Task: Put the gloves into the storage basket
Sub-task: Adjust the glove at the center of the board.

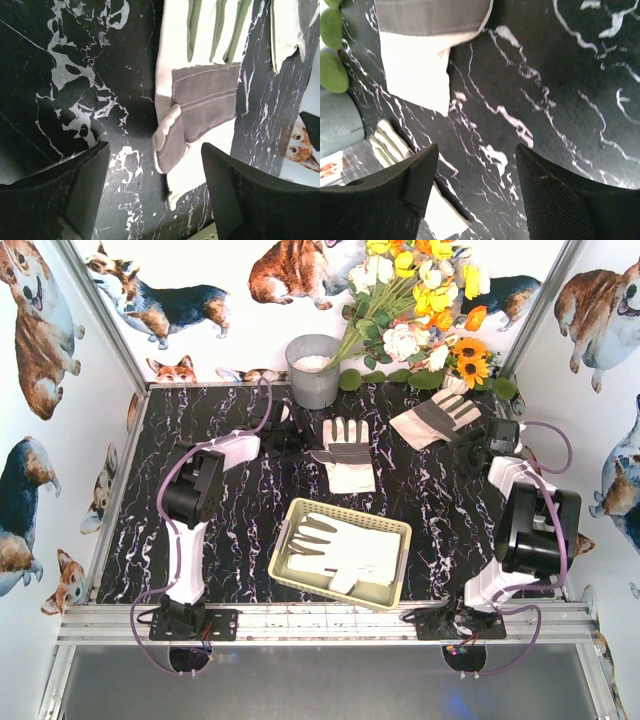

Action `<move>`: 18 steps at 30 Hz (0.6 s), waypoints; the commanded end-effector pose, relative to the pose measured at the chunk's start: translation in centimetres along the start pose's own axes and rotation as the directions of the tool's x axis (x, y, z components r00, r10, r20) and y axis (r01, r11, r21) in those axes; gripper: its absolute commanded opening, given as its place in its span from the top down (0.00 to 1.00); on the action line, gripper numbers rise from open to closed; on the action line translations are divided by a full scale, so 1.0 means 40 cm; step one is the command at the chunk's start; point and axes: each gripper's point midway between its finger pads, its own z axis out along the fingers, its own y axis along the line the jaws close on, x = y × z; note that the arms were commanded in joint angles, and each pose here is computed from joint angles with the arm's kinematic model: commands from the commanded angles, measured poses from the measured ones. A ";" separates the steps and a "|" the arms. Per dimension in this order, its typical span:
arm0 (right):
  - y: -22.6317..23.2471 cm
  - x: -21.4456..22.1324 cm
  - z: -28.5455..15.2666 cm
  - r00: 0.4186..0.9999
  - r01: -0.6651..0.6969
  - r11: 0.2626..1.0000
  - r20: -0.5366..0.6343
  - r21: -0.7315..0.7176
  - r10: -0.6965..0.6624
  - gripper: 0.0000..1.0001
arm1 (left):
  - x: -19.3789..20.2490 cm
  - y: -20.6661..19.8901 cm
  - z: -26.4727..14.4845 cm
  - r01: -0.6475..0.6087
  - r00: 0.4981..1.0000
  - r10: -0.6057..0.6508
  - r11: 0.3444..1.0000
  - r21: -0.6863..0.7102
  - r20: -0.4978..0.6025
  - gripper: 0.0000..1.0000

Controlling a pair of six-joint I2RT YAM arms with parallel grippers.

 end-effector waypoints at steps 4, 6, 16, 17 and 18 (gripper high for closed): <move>0.065 -0.121 0.062 0.995 -0.080 0.979 0.046 -0.188 0.090 0.40 | -0.090 -0.090 -0.142 -0.156 0.978 0.159 0.987 -0.035 0.132 0.25; 0.063 -0.133 0.089 0.995 -0.089 0.976 0.033 -0.199 0.097 0.42 | -0.102 -0.090 -0.178 -0.183 0.968 0.194 0.980 -0.081 0.161 0.24; 0.037 -0.169 0.187 0.984 -0.167 0.970 0.027 -0.177 0.174 0.47 | -0.111 -0.062 -0.322 -0.249 0.933 0.298 0.940 -0.234 0.202 0.21; 0.035 -0.169 0.194 0.983 -0.175 0.969 0.024 -0.177 0.182 0.47 | -0.111 -0.060 -0.330 -0.246 0.933 0.296 0.939 -0.239 0.205 0.21; 0.032 -0.168 0.203 0.982 -0.184 0.967 0.021 -0.177 0.190 0.49 | -0.111 -0.058 -0.335 -0.243 0.933 0.294 0.939 -0.243 0.206 0.21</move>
